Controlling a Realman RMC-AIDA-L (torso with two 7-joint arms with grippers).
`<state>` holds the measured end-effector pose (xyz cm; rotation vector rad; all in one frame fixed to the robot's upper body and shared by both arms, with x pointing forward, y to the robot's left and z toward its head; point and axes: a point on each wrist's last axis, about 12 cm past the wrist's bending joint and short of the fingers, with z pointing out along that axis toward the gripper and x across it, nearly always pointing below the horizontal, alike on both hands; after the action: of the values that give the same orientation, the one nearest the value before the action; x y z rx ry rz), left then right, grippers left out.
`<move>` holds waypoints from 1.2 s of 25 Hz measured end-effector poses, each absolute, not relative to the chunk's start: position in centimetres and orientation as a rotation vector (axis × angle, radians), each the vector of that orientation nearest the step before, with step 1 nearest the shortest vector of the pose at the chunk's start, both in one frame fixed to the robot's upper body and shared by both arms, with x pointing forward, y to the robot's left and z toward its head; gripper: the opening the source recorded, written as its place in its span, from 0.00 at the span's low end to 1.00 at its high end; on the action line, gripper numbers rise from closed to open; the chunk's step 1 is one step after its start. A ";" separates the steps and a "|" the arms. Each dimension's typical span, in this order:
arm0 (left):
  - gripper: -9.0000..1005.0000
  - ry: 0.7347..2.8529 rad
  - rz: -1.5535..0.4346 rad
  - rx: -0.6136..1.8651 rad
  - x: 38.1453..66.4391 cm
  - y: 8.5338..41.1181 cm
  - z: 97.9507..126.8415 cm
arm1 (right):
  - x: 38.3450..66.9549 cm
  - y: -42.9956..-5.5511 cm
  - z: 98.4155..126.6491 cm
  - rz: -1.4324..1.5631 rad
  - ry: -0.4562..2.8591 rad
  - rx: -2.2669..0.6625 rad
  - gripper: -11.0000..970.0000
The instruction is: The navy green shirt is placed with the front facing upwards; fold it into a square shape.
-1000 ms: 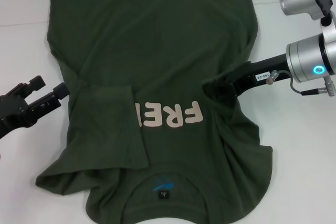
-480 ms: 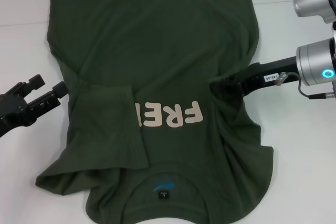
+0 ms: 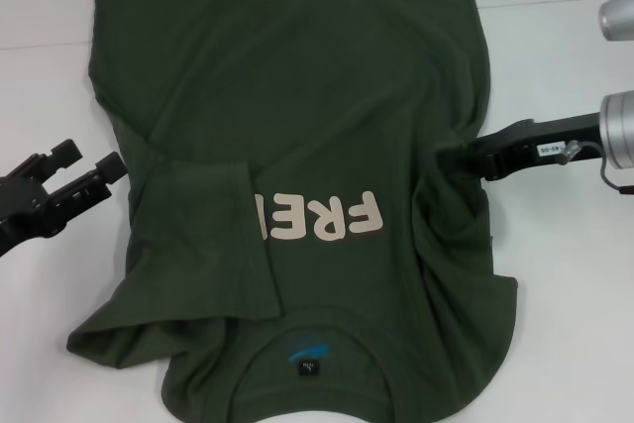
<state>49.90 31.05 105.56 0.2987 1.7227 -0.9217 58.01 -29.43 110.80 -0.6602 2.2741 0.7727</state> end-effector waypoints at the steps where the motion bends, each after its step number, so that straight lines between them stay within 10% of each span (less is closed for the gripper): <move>1: 0.90 1.722 -0.922 0.299 49.9 31.0 105.6 | 58.0 -29.6 110.8 0.769 2.274 -0.651 0.06; 25: 0.90 1.729 -0.919 0.299 50.0 31.0 105.5 | 59.8 -25.6 109.6 0.760 2.276 -0.761 0.07; 30: 0.90 1.728 -0.919 0.300 50.1 31.0 105.5 | 60.1 -24.8 109.9 0.790 2.217 -0.773 0.24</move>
<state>50.05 30.97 105.52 0.3003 1.7281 -0.9189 60.15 -24.75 109.92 -0.7733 2.2170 0.7903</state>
